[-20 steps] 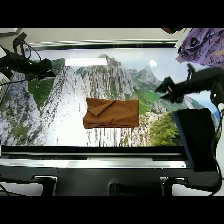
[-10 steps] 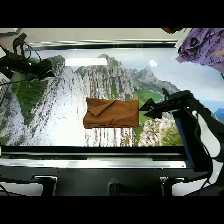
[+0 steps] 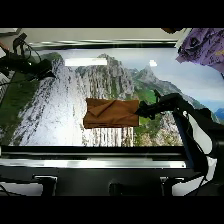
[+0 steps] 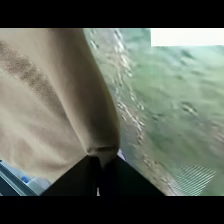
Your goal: Fold the clothes and pants, and hang the long-sleeved shirts on hangers.
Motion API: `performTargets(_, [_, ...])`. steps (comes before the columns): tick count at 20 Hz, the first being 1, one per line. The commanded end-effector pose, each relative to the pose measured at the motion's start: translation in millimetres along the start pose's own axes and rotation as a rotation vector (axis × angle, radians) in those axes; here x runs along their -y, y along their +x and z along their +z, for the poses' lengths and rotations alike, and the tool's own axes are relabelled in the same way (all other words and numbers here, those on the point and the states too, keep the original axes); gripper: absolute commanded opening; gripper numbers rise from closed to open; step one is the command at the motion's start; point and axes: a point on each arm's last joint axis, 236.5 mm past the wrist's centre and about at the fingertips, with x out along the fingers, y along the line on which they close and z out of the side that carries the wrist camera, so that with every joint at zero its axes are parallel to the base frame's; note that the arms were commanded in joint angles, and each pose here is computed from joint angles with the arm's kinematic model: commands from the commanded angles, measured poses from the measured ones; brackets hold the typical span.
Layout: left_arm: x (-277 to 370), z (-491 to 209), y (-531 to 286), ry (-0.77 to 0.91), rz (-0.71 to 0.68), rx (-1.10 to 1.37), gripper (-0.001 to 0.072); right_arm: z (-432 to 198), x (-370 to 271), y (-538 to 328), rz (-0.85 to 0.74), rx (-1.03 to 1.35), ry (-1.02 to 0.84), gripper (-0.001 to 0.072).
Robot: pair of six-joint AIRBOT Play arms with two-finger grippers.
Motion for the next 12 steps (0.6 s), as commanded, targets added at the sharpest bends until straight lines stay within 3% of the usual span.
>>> performTargets(1, [0.2, -0.2, 0.4, 0.000, 0.000, -0.001, 0.0017, 7.6, -11.0, -5.0, 0.027, 0.019, 0.052, 0.0023])
performTargets(12, [0.1, -1.2, 0.4, 0.000, 0.001, -0.005, 0.0017, 153.1, -44.6, -224.0, 0.180, 0.488, 0.299, 0.0022])
